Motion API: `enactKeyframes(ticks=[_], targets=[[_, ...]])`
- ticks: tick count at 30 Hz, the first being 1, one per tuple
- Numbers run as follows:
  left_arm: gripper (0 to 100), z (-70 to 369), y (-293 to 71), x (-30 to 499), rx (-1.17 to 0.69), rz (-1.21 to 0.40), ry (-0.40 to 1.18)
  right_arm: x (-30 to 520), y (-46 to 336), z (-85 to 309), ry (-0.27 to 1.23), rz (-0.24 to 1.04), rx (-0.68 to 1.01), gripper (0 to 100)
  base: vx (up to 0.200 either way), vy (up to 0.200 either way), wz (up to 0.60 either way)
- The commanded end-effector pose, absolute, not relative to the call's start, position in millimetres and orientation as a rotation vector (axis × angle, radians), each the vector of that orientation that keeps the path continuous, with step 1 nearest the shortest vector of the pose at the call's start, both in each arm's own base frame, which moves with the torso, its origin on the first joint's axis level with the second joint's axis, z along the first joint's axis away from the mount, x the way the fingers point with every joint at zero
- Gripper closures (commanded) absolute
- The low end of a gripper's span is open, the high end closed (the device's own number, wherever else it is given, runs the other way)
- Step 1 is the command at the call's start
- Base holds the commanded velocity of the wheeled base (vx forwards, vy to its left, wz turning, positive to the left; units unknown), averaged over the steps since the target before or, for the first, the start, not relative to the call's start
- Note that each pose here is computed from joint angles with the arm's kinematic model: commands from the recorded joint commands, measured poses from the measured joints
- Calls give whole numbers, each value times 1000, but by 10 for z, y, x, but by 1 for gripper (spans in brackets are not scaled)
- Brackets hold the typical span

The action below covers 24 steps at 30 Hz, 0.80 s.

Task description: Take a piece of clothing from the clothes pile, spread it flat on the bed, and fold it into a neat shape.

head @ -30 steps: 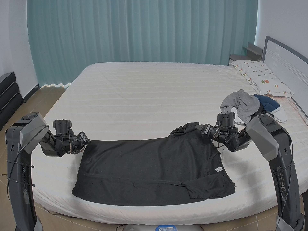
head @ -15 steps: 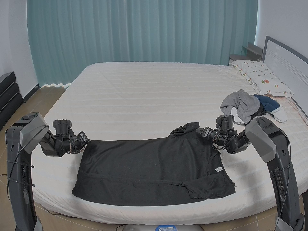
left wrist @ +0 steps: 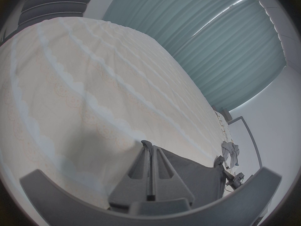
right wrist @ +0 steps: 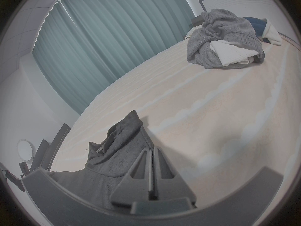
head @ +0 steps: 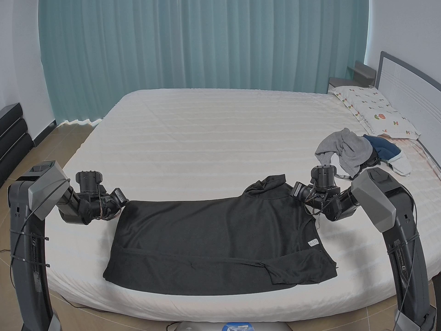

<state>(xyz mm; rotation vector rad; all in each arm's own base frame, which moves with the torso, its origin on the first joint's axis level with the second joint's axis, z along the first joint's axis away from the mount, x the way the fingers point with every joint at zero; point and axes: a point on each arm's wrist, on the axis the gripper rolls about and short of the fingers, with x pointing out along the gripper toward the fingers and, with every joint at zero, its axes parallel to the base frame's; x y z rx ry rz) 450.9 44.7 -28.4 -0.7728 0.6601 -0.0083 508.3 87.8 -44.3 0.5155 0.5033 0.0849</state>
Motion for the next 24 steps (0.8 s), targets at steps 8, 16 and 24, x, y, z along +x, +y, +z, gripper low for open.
enactKeyframes(ticks=[8,16,24], targets=[[100,-51,428,4471,-755,11,627,4963,689,-185,473,72,528,100,0,0,0],[100,130,460,4458,-740,28,582,4968,720,-120,432,89,530,100,0,0,0],[100,198,459,4385,-732,67,592,4854,712,31,404,101,532,100,0,0,0]])
